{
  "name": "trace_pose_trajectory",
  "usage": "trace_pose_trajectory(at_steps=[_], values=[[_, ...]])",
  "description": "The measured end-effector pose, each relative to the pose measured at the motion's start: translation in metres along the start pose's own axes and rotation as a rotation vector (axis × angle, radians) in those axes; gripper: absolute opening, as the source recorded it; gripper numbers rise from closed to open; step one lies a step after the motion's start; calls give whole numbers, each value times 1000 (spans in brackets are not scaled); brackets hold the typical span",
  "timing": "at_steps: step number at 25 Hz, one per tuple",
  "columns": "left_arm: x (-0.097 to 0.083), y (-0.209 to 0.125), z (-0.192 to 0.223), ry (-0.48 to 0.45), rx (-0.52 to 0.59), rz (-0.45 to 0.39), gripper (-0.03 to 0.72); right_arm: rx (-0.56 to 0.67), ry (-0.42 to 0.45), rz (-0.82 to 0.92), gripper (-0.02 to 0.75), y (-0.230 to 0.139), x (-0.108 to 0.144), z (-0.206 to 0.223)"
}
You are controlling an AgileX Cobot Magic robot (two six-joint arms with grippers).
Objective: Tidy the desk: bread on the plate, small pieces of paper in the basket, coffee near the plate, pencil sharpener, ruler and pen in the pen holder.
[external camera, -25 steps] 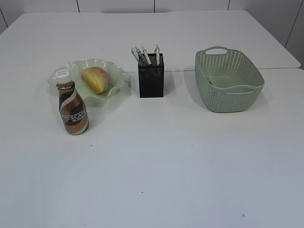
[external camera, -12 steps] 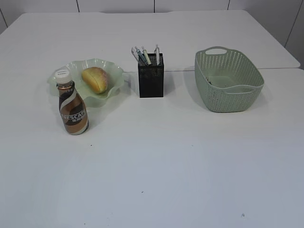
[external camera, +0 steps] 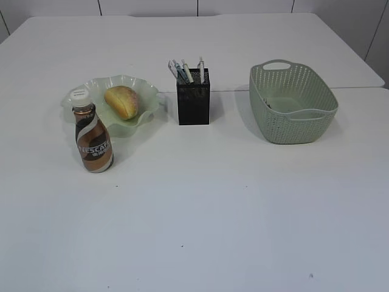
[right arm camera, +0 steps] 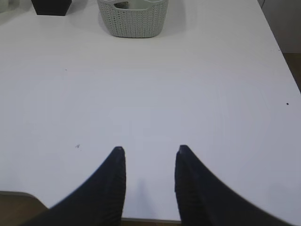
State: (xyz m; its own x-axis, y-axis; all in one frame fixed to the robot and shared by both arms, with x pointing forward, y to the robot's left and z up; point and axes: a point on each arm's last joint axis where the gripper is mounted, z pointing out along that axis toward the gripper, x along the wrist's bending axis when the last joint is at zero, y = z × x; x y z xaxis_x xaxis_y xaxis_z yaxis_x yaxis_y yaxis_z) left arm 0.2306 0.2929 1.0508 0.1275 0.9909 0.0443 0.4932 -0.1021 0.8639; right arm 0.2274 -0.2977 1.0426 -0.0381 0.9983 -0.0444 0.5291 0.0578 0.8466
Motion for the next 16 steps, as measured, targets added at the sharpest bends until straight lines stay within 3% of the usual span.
trace_pose_trajectory(at_steps=[16], values=[[0, 0, 0, 1, 0, 0, 328, -1, -1, 0, 290, 0, 0, 0]])
